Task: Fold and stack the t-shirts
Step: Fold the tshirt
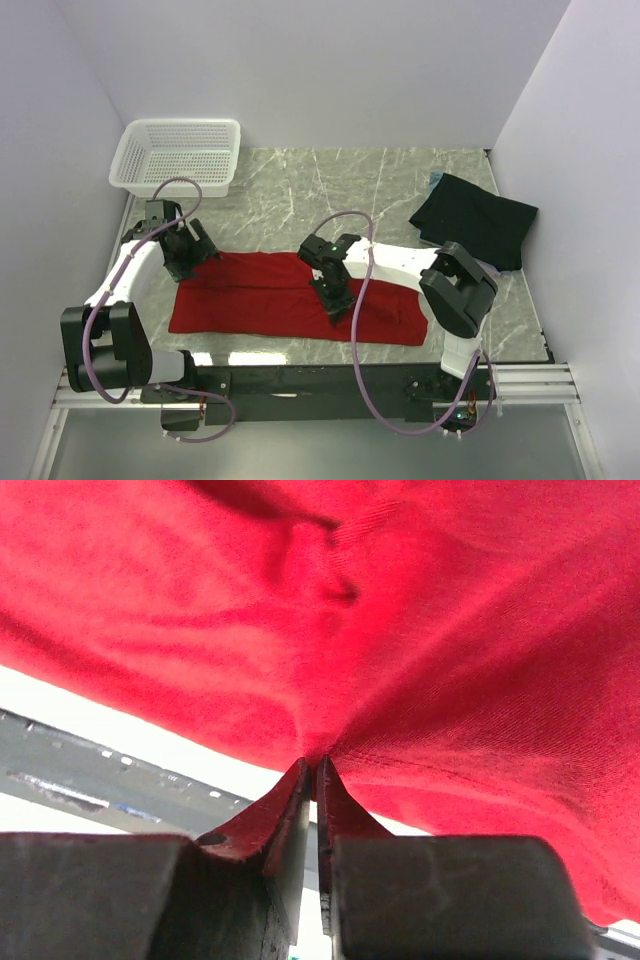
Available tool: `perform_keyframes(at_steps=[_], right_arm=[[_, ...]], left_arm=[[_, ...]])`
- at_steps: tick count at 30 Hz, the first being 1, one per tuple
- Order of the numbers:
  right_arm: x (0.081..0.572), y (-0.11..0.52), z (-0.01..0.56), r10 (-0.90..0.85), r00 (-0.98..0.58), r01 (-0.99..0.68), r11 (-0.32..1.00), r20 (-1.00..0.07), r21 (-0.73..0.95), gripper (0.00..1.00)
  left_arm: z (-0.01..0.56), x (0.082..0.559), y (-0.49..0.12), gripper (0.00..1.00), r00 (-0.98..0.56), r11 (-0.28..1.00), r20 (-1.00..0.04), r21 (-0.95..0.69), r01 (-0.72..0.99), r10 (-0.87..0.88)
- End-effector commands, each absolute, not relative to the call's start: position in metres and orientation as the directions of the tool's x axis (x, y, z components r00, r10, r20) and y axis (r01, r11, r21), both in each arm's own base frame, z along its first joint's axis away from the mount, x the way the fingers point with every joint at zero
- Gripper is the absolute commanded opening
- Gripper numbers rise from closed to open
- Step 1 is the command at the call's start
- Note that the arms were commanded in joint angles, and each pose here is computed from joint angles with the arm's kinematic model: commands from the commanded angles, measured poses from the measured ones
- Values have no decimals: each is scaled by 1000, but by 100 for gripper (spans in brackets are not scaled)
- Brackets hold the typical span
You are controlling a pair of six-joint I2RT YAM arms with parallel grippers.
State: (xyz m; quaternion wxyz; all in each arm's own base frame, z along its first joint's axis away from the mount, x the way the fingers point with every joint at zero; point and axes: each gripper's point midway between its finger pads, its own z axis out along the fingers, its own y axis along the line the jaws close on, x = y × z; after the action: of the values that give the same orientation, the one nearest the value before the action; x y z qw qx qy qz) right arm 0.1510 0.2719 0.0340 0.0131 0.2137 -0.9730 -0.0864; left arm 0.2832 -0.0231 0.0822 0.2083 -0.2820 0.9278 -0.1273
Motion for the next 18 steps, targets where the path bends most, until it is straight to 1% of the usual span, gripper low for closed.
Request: perform_keyframes(at_steps=[1,6,11,15,18], right_arm=[[139,287,50,-459,-889,-446,866,2,227,11],[133,297,63,-481,-877,-459,845,16,274,11],[129,300,63,-494,-868,-460,838,51,293,11],[127,302,58,-499,-864,-458,836,72,302,15],[126,309,64,-514,-856,-466,818,62,337,18]], left_arm=[[89,286,-24,82,-756,819,-342,-376,-434,-558],[87,286,-25,82,-758,818,-338,-378,-433,-558],[84,283,-28,82,-758,809,-322,-390,-439,-567],[81,280,-29,82,-756,803,-314,-396,-445,-574],[82,280,-30,82,-755,802,-316,-397,-445,-575]])
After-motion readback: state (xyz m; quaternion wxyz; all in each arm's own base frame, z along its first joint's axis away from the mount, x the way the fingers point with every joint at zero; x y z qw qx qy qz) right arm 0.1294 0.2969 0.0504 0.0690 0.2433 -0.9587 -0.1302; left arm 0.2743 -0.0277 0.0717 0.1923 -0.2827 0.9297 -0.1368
